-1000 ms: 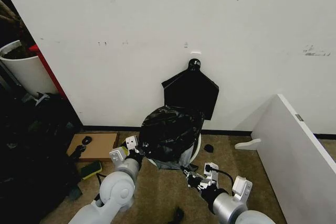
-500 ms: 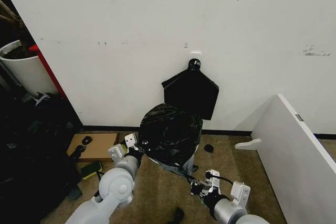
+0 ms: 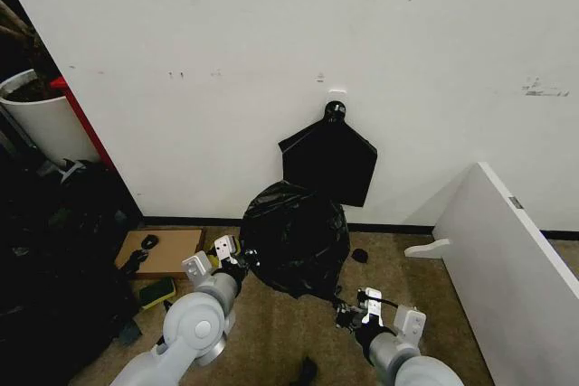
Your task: Place the garbage bag over the trash bin.
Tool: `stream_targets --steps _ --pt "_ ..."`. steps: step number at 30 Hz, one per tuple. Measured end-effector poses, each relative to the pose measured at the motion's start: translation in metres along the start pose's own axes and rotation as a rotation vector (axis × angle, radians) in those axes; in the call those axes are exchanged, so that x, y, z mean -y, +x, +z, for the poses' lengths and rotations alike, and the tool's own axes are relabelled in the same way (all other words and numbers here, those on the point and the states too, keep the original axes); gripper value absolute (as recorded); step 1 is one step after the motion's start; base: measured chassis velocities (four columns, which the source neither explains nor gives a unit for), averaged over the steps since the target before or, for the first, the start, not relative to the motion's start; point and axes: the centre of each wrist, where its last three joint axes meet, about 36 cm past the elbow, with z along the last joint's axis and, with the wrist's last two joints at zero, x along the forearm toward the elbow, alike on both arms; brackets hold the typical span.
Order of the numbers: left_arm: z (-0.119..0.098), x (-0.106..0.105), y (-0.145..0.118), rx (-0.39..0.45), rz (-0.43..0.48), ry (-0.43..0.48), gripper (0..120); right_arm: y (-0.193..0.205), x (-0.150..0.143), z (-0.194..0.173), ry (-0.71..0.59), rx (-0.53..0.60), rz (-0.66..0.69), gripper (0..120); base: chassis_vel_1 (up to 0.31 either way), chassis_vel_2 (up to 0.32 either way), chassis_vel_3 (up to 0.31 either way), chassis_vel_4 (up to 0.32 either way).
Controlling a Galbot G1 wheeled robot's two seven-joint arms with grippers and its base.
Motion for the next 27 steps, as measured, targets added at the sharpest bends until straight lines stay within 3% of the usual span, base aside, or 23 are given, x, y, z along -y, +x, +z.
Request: stream_targets --steps 23,27 --pt "0.004 -0.006 0.006 -0.07 0.005 -0.012 0 -0.012 0.013 0.009 0.091 0.068 0.038 0 0.0 0.0 0.0 0.0" --pt "0.003 -0.012 -0.001 -0.046 -0.015 -0.026 0 -0.003 0.014 0.013 0.123 0.084 0.046 16 0.0 0.0 0.0 0.0"
